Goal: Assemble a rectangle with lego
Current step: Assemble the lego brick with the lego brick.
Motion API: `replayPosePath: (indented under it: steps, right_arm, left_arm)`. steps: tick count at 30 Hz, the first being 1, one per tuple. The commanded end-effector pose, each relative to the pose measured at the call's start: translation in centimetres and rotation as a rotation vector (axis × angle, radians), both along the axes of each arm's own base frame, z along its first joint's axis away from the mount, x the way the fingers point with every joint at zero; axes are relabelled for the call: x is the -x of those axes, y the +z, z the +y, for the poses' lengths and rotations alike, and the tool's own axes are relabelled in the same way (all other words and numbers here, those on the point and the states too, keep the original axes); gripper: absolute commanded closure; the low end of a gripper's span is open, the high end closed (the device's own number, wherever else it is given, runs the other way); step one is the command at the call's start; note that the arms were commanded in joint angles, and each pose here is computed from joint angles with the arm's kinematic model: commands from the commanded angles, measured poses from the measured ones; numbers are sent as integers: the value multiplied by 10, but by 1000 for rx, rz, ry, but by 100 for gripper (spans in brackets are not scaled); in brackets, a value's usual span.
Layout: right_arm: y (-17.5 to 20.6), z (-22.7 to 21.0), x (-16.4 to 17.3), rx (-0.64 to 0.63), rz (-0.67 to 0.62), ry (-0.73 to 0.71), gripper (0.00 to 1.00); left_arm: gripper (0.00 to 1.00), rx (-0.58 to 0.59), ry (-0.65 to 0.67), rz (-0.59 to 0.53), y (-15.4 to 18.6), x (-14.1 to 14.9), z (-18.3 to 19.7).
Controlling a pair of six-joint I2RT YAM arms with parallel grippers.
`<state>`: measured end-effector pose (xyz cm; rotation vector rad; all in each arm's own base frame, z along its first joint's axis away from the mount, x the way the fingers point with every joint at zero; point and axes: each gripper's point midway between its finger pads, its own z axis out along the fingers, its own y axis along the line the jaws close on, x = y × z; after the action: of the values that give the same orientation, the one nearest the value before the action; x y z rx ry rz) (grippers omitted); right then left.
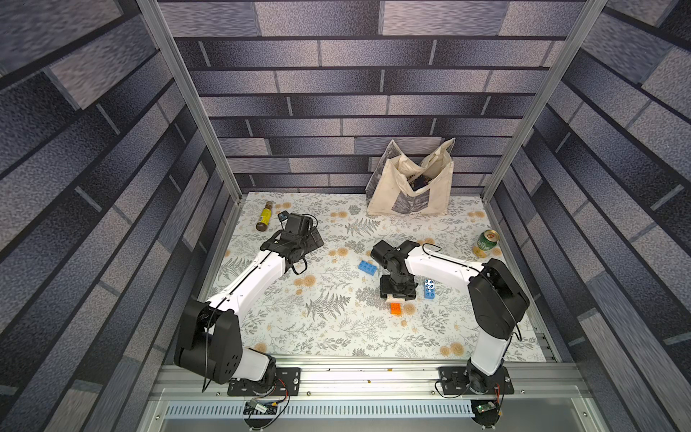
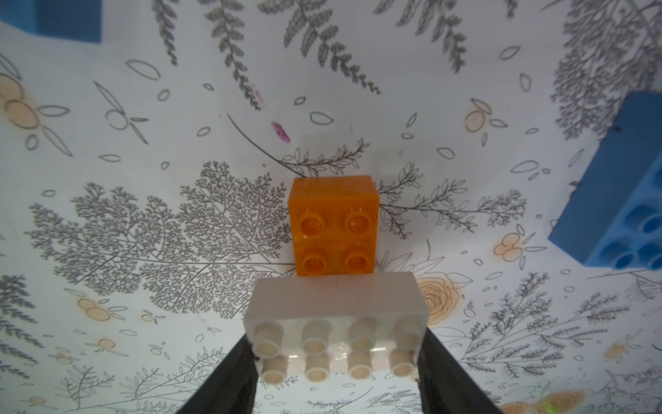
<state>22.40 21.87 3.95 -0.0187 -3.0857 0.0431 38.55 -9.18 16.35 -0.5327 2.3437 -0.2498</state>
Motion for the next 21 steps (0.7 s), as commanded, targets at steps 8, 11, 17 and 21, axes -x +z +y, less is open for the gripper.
replayPosePath:
  steps: [8, 11, 17, 21]
  right_arm:
    - [-50, -10, 27, 59, 179, 28, 81]
    - [-40, -9, 20, 68, 153, 39, 73]
    - [-15, -1, 2, 51, 78, 53, 57]
    - [-1, 5, -7, 33, 38, 55, 40]
  left_arm:
    - [0, -10, 8, 10, 2, -1, 4]
    - [0, -7, 9, 11, 1, 0, 4]
    - [0, -1, 6, 11, 1, 1, 3]
    - [0, -2, 5, 10, 1, 1, 3]
